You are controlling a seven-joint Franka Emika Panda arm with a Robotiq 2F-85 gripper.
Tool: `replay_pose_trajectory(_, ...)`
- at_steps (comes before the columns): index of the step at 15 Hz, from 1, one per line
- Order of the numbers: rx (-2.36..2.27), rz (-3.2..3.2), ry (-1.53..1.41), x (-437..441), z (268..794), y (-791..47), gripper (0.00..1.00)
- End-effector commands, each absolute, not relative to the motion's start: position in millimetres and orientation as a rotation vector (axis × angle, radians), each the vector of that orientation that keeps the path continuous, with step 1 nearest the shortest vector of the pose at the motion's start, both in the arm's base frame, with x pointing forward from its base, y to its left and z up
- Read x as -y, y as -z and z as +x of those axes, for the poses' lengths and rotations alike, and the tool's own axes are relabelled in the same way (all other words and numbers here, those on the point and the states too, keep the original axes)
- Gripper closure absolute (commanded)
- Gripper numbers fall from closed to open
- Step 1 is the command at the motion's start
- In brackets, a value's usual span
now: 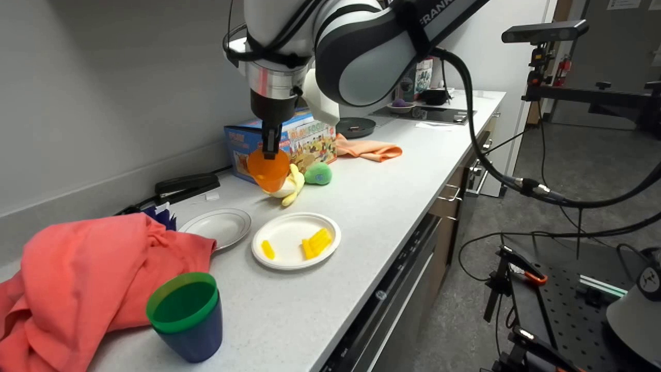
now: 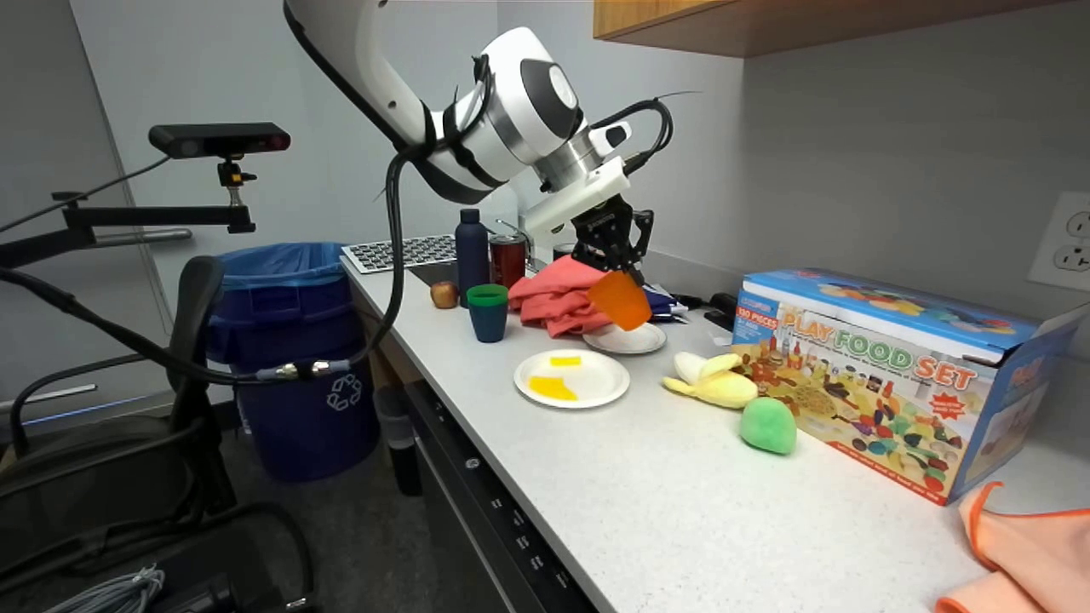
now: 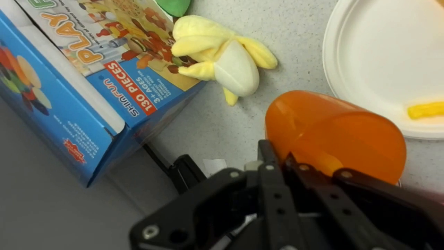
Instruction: Remove the fries from the cup and put them on the plate
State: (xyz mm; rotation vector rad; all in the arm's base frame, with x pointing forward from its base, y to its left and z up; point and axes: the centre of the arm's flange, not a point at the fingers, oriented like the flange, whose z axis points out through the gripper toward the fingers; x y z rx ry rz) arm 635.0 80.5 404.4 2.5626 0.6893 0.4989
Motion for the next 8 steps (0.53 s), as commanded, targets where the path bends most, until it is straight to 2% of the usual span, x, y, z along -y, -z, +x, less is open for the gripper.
replay_pose_trajectory(1,-0.693,2.594,-0.486,-80.3,626.9,-416.3,0.99)
replay_pose_trajectory(8,-0.677,2.621,-0.471,-80.5,627.0,-412.7,0.99)
